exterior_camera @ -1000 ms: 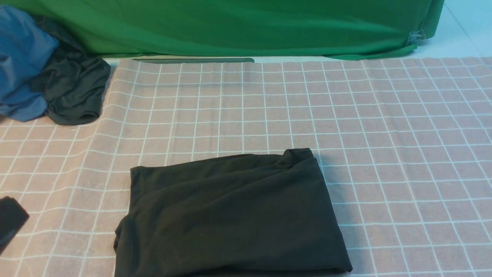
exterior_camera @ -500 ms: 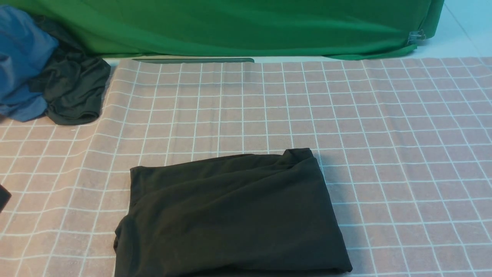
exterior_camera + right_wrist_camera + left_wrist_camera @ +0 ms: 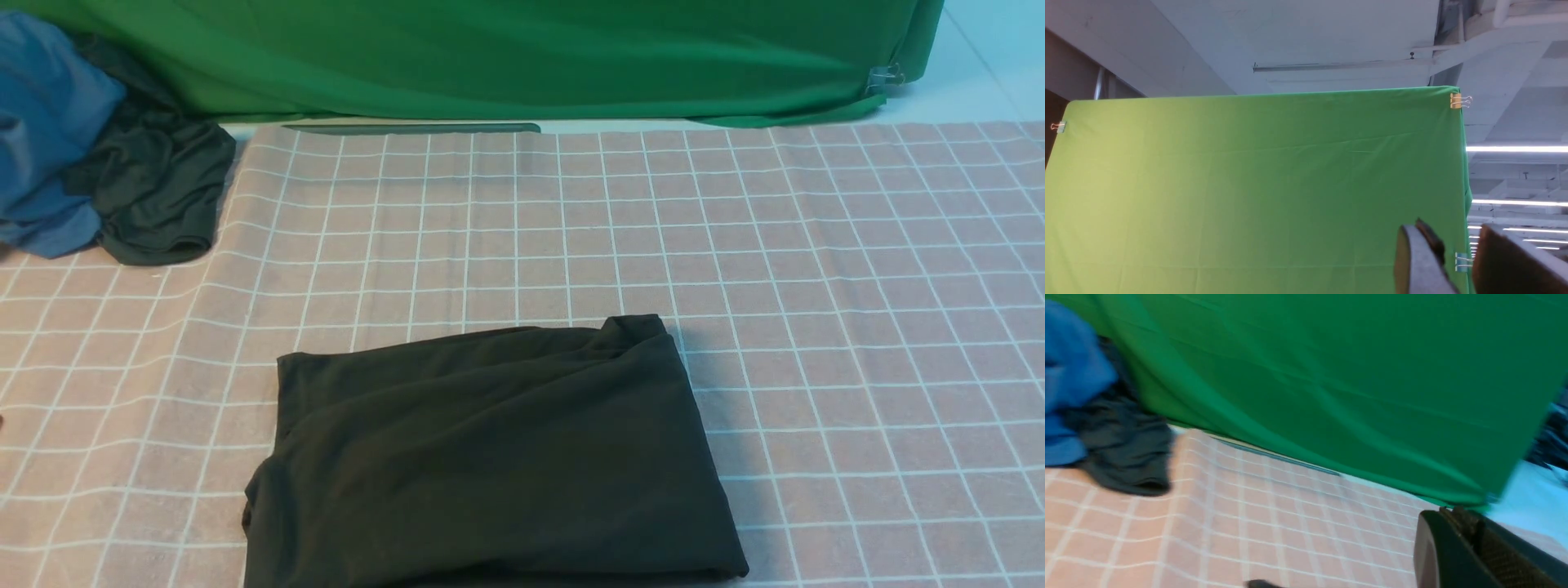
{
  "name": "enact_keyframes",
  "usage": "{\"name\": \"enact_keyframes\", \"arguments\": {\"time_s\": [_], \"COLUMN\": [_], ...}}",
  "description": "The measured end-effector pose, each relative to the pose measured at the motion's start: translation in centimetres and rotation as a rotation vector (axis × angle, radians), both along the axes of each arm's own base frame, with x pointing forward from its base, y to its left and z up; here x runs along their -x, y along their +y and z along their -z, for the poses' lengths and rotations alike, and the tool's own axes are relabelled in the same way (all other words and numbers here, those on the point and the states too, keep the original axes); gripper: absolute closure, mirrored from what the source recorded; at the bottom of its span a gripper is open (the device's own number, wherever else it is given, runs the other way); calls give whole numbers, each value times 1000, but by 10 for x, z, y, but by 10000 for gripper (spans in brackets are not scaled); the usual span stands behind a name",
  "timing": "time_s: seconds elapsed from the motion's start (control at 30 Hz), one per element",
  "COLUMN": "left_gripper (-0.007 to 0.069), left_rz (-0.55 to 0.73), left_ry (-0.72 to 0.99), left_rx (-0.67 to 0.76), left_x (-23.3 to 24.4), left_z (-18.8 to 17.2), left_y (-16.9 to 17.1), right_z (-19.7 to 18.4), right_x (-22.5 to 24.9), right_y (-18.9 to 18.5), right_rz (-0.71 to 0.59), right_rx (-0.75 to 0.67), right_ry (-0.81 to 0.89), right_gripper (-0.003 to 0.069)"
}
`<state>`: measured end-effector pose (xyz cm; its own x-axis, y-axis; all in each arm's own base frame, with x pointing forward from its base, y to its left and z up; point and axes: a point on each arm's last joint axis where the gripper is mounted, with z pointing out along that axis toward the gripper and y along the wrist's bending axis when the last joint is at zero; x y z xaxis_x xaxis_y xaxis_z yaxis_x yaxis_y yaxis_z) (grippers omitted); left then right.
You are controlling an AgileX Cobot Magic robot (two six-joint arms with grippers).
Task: Fold a long-sleeved shirt over a pink coffee tablecloth.
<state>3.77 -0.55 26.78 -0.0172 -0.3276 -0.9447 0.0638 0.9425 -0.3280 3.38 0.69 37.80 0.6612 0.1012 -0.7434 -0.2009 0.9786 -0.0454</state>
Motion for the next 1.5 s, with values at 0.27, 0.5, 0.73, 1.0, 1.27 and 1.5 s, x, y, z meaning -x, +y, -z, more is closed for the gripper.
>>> {"name": "enact_keyframes", "arguments": {"time_s": [0.27, 0.5, 0.73, 1.0, 1.27, 1.5], "left_gripper": [611, 611, 611, 611, 611, 611], "left_rz": [-111, -125, -129, -129, -129, -129], "left_ry": [219, 145, 143, 143, 142, 142], "left_rx": [-21, -95, -117, -120, -120, -120], "left_x": [-17, -18, -18, -18, -18, -18], "left_z": [81, 77, 77, 77, 77, 77], "left_y": [7, 9, 9, 9, 9, 9], "right_z": [0, 0, 0, 0, 5, 75], "right_x": [0, 0, 0, 1, -2, -22], "right_y": [0, 0, 0, 0, 1, 0], "right_rz": [0, 0, 0, 0, 39, 182], "right_rx": [1, 1, 1, 0, 69, 257], "right_ry": [-1, -1, -1, -2, 51, 578], "right_gripper": [410, 410, 410, 410, 410, 410]}}
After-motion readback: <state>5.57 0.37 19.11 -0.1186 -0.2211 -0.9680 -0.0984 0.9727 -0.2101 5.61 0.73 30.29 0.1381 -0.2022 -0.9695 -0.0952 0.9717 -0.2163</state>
